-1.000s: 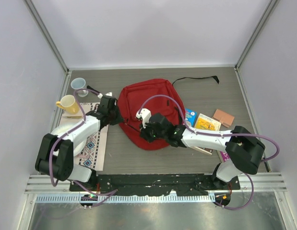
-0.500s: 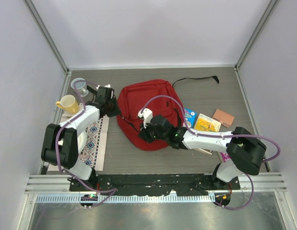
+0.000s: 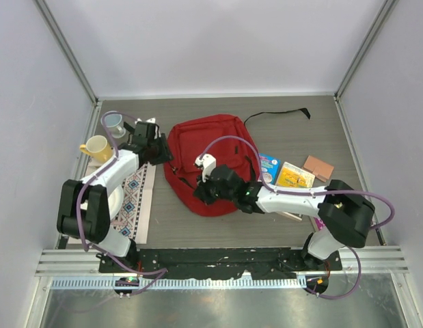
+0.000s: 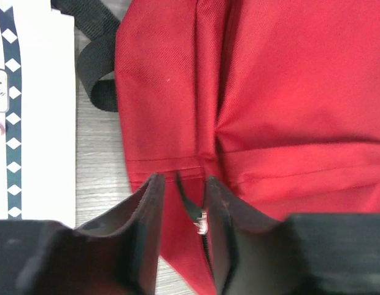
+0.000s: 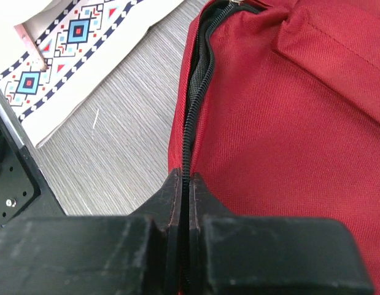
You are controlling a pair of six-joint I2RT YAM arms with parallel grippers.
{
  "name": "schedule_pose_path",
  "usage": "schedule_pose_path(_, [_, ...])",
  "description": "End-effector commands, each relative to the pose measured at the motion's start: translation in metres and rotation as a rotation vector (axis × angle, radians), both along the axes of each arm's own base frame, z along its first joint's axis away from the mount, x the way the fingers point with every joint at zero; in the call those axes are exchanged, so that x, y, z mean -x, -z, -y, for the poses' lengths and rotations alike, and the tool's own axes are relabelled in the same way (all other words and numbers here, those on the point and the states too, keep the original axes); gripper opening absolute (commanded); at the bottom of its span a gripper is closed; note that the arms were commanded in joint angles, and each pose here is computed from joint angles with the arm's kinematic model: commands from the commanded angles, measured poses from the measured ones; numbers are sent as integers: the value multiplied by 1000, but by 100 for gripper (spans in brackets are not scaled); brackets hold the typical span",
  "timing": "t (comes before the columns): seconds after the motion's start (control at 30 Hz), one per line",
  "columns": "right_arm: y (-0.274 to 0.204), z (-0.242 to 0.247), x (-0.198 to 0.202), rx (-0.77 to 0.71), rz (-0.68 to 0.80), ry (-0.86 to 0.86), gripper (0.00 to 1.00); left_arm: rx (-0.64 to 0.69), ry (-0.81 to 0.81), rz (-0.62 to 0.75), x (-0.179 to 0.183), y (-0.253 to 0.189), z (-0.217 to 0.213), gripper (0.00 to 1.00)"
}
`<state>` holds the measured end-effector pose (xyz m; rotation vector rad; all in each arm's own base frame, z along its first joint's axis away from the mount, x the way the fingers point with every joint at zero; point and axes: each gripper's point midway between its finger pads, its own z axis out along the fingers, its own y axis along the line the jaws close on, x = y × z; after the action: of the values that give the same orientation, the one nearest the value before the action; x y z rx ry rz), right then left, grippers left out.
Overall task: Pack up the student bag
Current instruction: Unzip the student bag at the center of the board, then move the book to the center of the board.
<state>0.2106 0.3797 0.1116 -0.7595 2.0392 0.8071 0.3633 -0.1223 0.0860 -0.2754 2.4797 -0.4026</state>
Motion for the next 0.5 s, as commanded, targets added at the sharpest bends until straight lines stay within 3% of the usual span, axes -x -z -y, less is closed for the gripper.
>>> schedule_pose_path(0.0, [-32,-40,-6,-110,-11,-28,7,68,46,211,-28,-78,8,49])
schedule_pose_path(0.07, [-41,-54,-3,-146,-41,-58,14,86,63,261,-30,-104,11,65])
schedule_pose_path(0.2, [-46,-56,-7,-144,-43,-48,38,103,75,299,-20,-126,11,81])
schedule_pose_path(0.27, [-57,-44,-15,-130,-4,-2,58,110,76,295,-13,-125,11,89])
schedule_pose_path(0.37, [-79,-9,-38,-113,71,146,71,138,75,295,0,-125,12,96])
schedule_pose_path(0.47, [-92,40,-64,-88,105,332,74,182,68,304,10,-126,15,100])
